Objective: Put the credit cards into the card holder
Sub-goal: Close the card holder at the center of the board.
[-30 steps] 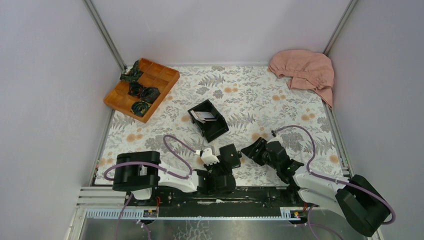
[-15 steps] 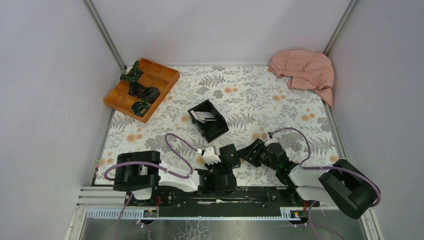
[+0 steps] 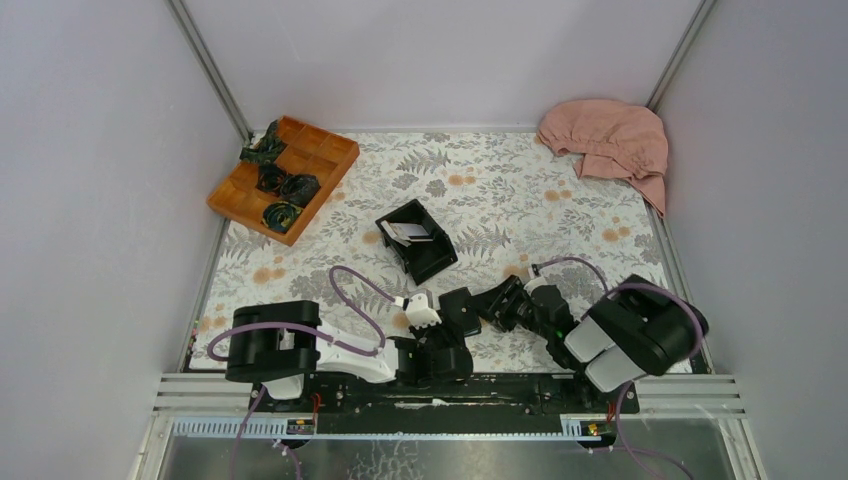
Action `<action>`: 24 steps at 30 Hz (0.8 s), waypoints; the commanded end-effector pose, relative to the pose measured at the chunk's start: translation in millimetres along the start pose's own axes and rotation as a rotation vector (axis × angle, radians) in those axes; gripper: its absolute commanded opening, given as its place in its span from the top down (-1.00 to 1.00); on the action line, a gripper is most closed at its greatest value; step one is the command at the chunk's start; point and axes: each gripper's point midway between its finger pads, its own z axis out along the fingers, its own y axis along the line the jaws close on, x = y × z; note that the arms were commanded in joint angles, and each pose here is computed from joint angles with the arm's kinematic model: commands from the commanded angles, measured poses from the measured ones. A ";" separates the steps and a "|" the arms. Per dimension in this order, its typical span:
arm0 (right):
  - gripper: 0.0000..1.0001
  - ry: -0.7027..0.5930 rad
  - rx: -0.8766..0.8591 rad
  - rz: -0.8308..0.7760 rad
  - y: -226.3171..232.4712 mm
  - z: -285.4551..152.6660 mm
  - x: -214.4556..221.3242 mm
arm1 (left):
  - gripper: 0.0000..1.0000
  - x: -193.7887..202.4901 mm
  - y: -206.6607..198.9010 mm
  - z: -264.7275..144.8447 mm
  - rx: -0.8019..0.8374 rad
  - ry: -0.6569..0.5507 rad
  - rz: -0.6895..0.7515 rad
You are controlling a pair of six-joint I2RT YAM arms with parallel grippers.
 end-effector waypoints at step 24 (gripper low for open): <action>-0.03 0.041 -0.076 0.012 -1.5 -16.5 13.6 | 0.21 8.6 94.5 5.1 -0.238 0.069 0.245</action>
